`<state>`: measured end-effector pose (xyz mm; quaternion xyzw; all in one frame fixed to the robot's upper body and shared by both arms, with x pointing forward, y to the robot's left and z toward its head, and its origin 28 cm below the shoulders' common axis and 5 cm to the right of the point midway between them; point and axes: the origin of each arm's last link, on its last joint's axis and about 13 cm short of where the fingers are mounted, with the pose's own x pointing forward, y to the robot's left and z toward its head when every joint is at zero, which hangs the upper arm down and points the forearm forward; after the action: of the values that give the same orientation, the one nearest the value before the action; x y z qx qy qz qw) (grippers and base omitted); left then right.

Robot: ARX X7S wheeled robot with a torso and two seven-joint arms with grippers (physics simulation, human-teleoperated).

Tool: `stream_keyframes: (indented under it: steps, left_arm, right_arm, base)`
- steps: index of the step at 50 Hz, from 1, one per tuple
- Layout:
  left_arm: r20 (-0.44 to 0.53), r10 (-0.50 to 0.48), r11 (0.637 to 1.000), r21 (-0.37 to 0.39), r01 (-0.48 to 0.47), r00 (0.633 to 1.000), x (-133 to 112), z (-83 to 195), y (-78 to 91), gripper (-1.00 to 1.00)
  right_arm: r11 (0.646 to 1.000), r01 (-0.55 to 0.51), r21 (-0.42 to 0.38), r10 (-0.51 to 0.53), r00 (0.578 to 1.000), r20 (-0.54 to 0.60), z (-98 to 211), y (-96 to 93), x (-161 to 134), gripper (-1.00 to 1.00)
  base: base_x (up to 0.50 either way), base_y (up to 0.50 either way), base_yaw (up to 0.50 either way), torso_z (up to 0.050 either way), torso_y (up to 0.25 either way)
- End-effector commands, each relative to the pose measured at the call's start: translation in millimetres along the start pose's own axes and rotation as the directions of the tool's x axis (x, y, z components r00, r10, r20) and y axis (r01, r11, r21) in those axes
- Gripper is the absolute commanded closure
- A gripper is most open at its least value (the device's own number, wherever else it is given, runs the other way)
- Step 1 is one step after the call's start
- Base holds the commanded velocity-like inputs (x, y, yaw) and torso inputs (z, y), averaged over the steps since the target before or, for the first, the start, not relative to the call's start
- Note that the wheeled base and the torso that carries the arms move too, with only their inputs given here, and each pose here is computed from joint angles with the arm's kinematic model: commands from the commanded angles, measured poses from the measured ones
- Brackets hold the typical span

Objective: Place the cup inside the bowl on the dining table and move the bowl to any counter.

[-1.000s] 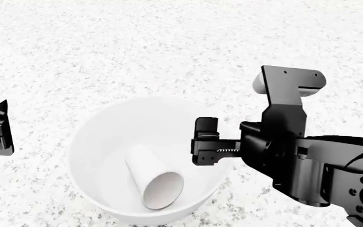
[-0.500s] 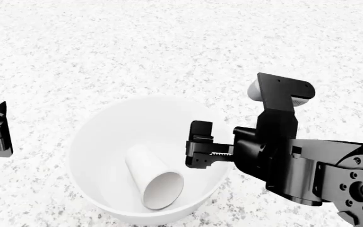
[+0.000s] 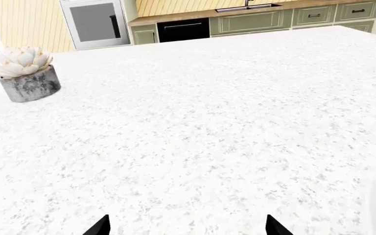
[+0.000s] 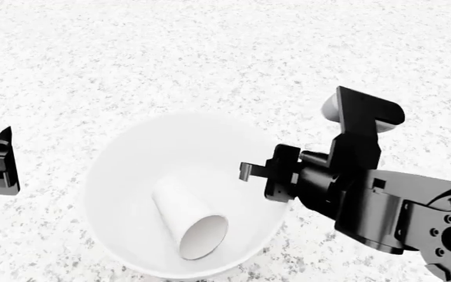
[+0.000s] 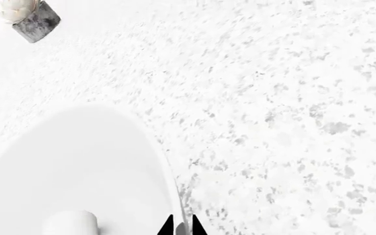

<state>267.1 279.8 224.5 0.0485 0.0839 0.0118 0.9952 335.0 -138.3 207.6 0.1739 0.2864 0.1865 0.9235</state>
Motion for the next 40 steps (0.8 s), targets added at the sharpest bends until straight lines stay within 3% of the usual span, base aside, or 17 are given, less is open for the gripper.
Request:
stream_keyframes:
  steps: [1,10,28,40]
  left_arm:
    - [-0.003,-0.001,1.000,-0.001,0.001,1.000,-0.8,-2.1,0.8,-1.00]
    - [0.000,0.002,1.000,-0.007,-0.002,1.000,-1.3,-4.1,1.6,-1.00]
    - [0.011,0.004,1.000,-0.005,-0.004,1.000,-4.5,-1.4,4.9,-1.00]
    - [0.009,-0.001,1.000,-0.002,0.001,1.000,-2.4,-1.0,1.2,-1.00]
  right_arm:
    - [0.999,-0.005,0.045,0.003,0.999,0.049,5.4,-1.0,-2.8,1.00]
    - [0.997,-0.010,0.080,0.002,0.994,0.109,17.7,-2.4,-15.0,1.00]
    - [0.999,0.025,0.031,-0.032,0.973,0.229,36.1,-2.5,-81.9,1.00]
    - [1.000,0.015,-0.005,-0.014,0.975,0.223,15.5,8.5,-110.5,1.00]
  base:
    - [0.00,0.00,0.00,0.000,0.000]
    - [0.00,0.00,0.00,0.000,0.000]
    - [0.00,0.00,0.00,0.000,0.000]
    - [0.00,0.00,0.00,0.000,0.000]
